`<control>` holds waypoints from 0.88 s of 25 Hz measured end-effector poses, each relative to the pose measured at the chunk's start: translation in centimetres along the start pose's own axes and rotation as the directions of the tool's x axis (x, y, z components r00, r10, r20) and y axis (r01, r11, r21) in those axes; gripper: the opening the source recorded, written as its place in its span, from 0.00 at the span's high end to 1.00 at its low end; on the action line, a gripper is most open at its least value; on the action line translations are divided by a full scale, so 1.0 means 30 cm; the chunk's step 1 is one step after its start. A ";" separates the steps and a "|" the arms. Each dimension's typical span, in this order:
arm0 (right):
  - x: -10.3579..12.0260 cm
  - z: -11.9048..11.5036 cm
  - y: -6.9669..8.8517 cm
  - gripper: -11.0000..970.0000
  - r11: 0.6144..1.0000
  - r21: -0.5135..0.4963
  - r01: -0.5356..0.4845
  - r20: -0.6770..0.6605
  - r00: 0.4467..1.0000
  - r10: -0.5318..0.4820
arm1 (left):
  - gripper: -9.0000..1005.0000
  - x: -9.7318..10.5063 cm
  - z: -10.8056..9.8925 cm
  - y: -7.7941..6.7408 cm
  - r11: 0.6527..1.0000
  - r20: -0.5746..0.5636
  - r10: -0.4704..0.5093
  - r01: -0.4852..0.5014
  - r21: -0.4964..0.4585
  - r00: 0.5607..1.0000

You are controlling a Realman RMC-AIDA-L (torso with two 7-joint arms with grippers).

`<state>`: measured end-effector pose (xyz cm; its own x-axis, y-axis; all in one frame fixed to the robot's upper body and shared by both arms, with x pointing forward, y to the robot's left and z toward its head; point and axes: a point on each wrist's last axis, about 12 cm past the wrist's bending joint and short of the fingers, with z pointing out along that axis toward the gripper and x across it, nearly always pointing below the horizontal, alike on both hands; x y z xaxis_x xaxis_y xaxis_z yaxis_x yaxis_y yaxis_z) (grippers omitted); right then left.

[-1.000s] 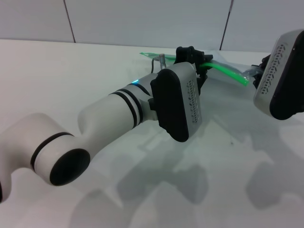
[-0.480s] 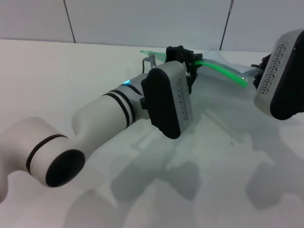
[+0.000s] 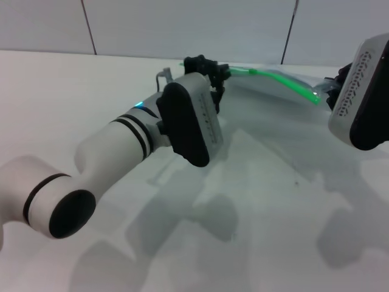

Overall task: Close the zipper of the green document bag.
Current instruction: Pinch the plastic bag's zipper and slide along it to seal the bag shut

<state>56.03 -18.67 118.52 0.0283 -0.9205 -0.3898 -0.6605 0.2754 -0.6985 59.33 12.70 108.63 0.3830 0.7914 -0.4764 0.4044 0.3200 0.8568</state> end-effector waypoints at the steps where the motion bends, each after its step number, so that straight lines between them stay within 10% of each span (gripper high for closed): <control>1: 0.000 -0.001 -0.001 0.87 1.000 0.002 -0.001 0.001 1.000 0.001 | 0.90 0.006 -0.001 0.003 1.000 -0.005 -0.008 0.008 -0.008 1.000; 22: 0.017 0.016 0.008 0.86 1.000 -0.016 -0.004 -0.019 1.000 0.003 | 0.74 -0.074 -0.012 -0.008 1.000 0.071 -0.016 0.016 -0.006 0.997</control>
<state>56.24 -18.93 117.85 0.0115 -0.9248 -0.3804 -0.6728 0.2743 -0.6871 58.08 11.07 109.55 0.4343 0.7475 -0.5026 0.4053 0.3362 0.8501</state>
